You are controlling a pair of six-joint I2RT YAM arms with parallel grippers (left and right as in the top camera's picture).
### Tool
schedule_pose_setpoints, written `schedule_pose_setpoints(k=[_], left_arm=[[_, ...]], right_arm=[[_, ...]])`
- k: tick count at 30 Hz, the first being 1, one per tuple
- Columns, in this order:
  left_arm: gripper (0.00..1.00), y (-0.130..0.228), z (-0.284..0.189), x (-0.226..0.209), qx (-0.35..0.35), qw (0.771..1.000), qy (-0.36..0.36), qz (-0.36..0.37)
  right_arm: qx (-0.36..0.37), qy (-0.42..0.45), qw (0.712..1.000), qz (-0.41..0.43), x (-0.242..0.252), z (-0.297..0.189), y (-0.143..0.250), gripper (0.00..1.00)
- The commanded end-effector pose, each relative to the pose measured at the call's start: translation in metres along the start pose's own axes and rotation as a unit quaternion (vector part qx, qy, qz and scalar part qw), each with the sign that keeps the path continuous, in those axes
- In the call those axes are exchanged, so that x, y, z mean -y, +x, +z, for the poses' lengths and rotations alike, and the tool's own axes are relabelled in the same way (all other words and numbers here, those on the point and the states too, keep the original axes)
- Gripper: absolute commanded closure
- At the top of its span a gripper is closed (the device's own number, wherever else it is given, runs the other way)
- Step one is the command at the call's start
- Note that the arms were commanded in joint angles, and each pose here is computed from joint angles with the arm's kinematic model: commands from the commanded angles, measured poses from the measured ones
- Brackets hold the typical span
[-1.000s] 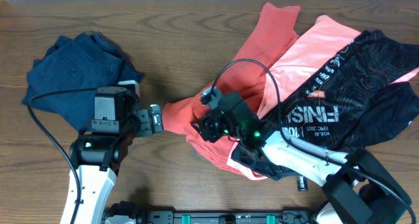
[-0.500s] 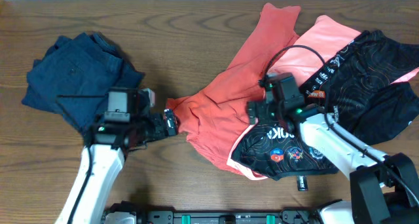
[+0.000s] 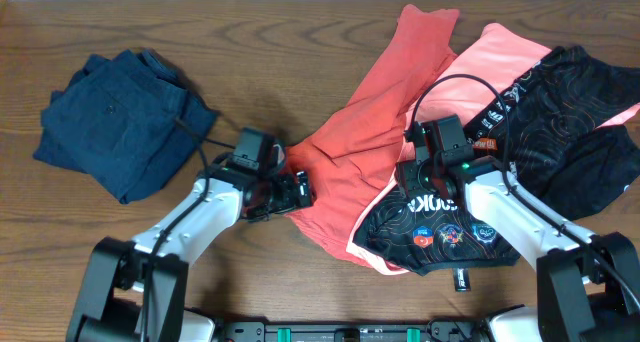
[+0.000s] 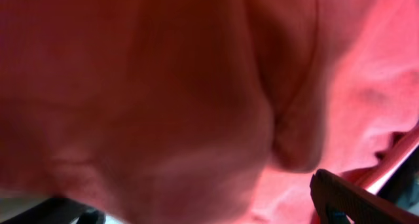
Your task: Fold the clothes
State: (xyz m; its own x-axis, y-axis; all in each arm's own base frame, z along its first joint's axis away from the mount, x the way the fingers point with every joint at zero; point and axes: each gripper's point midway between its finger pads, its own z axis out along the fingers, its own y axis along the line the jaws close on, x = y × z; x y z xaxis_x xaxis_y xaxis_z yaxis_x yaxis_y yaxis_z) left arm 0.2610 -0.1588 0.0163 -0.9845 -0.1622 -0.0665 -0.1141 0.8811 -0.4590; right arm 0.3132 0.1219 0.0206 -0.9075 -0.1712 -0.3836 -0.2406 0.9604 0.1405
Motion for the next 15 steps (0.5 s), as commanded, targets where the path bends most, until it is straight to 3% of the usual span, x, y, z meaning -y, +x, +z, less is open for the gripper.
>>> schedule_pose_setpoints(k=[1,3,7,10,15], left_arm=[[0.02,-0.003,0.008,0.000,0.004,1.000,0.001,0.002],[0.02,-0.010,0.007,0.002,0.018,1.000,0.006,0.006],[0.02,-0.028,0.003,-0.011,0.054,0.998,-0.021,-0.001],[0.02,-0.041,-0.004,-0.024,0.075,0.996,-0.038,-0.009],[0.02,-0.075,-0.025,-0.033,0.116,0.992,-0.032,-0.024]], right_arm=[[-0.035,0.005,0.999,0.009,0.004,0.012,0.014,0.79],[-0.053,0.025,0.998,0.015,0.012,0.015,0.023,0.99],[-0.085,0.173,0.977,0.087,0.069,-0.003,0.047,0.99],[-0.093,0.295,0.938,0.158,0.119,-0.035,0.066,0.99],[-0.083,0.343,0.905,0.237,0.167,-0.071,0.077,0.99]])
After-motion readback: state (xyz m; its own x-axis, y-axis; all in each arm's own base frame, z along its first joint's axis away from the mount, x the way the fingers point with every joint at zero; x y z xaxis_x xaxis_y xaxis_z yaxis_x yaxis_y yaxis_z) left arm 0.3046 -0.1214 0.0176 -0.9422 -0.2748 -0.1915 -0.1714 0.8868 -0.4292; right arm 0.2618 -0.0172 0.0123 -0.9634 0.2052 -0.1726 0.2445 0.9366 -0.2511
